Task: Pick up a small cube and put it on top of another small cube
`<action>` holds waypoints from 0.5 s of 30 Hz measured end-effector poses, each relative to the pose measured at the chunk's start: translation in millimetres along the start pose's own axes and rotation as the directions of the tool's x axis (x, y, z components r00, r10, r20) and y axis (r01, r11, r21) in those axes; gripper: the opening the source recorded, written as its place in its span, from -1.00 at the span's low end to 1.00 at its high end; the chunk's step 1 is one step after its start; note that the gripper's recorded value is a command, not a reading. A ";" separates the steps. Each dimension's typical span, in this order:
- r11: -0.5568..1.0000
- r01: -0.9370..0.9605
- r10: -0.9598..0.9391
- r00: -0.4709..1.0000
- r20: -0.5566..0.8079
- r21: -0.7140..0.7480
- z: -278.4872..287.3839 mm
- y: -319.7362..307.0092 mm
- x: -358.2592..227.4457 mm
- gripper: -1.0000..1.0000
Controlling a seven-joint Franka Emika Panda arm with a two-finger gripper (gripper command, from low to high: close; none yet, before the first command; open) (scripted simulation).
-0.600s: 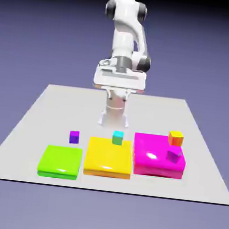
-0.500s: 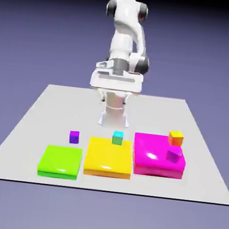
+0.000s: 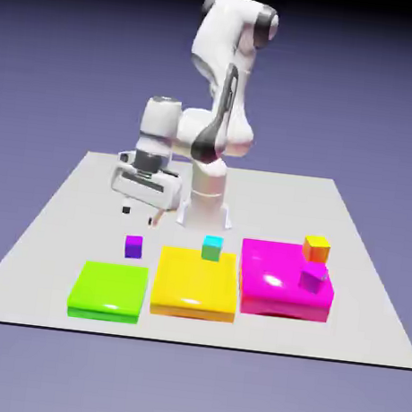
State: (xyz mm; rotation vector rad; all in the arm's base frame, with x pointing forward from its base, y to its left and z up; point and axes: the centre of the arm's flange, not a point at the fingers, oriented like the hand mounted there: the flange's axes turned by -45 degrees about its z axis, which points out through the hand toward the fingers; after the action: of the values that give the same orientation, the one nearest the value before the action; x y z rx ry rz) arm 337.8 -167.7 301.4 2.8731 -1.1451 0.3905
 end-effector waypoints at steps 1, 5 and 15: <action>0.999 -0.043 0.043 0.999 0.026 -0.010 6.8 9.9 -1.6 0.00; 0.976 -0.210 0.216 0.968 0.126 -0.055 32.2 48.5 -11.5 0.00; 0.794 -0.579 0.606 0.722 0.335 -0.187 82.1 130.0 -57.8 0.00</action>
State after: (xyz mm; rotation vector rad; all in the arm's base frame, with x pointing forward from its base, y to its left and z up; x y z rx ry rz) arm 227.2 -233.0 199.0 2.4994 -2.1072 -0.2299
